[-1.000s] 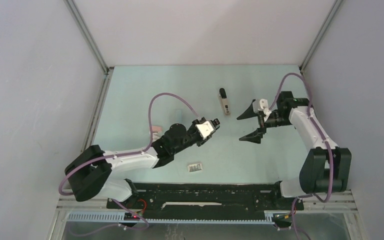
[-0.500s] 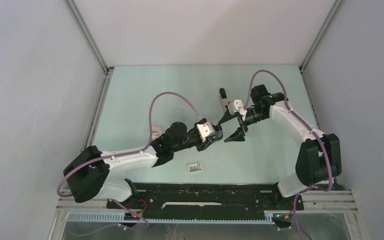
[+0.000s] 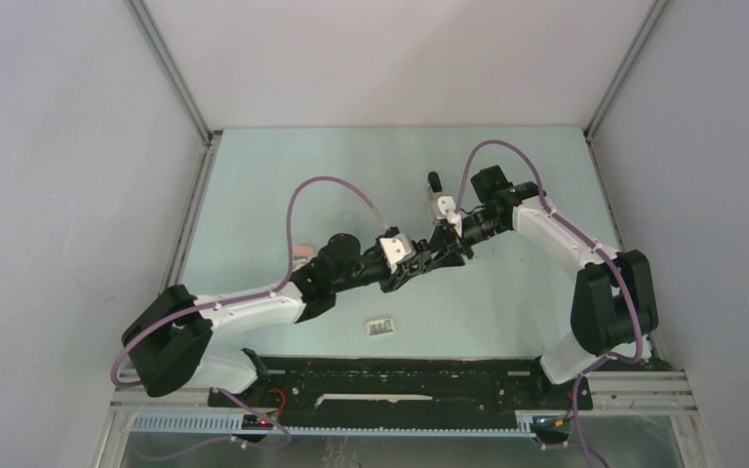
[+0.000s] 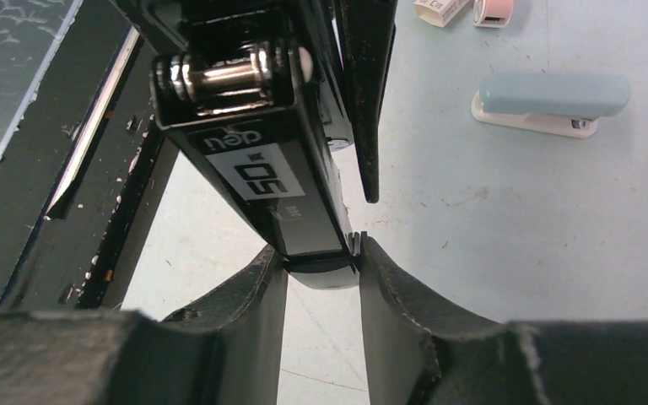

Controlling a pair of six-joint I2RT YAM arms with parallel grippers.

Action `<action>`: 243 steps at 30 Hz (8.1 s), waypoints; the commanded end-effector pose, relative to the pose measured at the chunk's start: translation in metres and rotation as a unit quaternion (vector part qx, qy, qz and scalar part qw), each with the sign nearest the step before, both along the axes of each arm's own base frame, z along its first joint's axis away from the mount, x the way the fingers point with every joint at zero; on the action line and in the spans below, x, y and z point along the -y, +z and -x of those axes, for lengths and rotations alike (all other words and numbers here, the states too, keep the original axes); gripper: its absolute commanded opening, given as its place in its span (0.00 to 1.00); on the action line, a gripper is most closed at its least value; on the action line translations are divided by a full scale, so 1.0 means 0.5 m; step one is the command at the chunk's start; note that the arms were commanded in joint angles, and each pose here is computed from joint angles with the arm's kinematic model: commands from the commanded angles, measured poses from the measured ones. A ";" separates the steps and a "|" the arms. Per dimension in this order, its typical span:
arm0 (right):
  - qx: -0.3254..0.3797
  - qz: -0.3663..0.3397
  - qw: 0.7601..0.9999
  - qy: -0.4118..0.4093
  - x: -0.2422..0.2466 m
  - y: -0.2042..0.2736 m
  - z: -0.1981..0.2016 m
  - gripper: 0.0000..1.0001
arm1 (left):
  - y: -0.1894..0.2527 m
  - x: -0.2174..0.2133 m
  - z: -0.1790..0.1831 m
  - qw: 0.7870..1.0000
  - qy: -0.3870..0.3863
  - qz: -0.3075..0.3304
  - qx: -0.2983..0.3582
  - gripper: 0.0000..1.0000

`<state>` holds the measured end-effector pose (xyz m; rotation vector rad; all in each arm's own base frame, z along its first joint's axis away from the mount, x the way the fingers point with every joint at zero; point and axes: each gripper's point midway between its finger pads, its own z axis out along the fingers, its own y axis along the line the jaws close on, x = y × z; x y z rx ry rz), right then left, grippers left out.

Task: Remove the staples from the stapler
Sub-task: Unload the staple at the center of the board, then place the stapler at the center of the board.

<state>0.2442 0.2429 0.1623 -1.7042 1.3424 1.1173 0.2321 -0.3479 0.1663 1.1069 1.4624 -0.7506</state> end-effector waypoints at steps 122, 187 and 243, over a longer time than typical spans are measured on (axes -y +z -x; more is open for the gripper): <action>-0.302 -0.068 0.950 -0.029 -0.027 0.156 0.156 0.00 | 0.262 -0.020 0.045 0.922 -0.033 0.338 -0.187 0.69; -0.083 0.343 0.730 -0.585 0.537 -0.178 -0.412 0.00 | 0.041 -0.345 0.034 0.899 0.338 0.227 -0.159 1.00; 0.025 0.079 0.887 -0.453 0.252 0.194 -0.240 0.84 | 0.013 -0.338 -0.084 0.864 0.431 0.168 -0.198 1.00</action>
